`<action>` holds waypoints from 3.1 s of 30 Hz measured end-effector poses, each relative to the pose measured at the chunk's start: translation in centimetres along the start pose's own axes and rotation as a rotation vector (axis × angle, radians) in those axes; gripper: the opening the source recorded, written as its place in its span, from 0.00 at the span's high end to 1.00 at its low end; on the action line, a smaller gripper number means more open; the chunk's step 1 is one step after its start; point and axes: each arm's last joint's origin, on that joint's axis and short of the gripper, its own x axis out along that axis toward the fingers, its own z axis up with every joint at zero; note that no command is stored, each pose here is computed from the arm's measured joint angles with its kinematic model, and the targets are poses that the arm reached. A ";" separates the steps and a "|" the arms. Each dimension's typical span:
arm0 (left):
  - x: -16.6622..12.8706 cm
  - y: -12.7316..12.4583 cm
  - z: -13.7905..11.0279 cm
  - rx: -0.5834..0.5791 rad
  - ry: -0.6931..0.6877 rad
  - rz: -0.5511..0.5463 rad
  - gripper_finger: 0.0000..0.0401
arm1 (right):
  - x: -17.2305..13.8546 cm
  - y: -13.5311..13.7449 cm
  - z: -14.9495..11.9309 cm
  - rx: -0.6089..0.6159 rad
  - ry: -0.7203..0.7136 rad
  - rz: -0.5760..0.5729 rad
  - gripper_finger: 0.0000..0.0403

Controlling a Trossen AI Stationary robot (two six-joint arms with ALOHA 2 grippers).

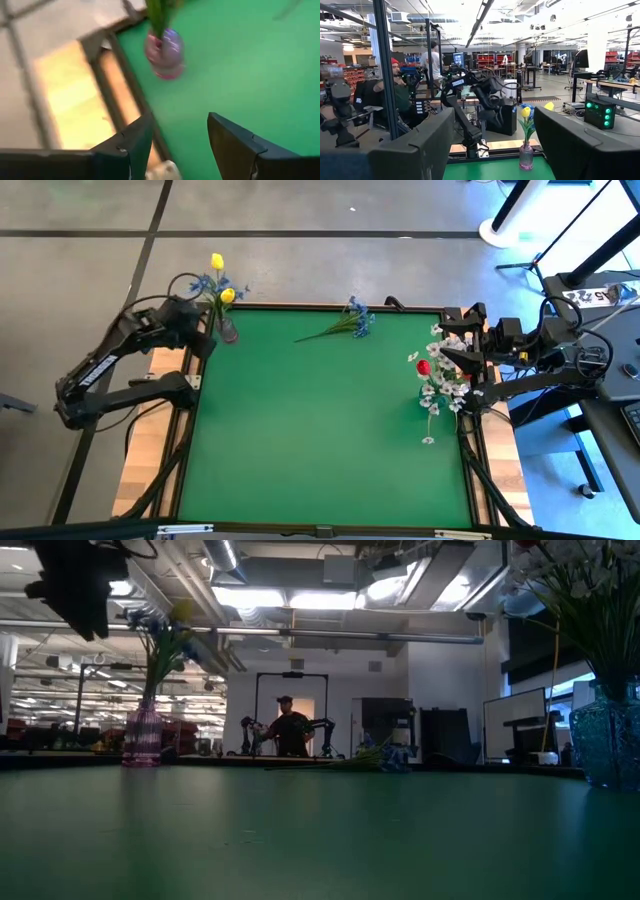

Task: Sort flowers into vase by color
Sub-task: Put the blue flowers into the violet vase

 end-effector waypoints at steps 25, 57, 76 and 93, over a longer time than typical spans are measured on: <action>-10.8 0.3 0.8 -0.093 -0.643 -1.114 0.55 | 0.0 0.0 0.0 0.000 0.000 -0.003 0.32; -5.5 -14.8 12.6 0.272 -0.755 -1.277 0.55 | 0.0 0.0 0.0 0.000 0.000 0.000 0.32; 2.6 -26.5 10.4 0.537 -0.689 -1.027 0.55 | 0.0 0.0 0.0 0.000 0.000 -0.003 0.32; 12.4 -27.6 9.6 0.349 -0.310 -0.639 0.55 | 0.0 0.0 0.0 0.000 0.000 -0.002 0.32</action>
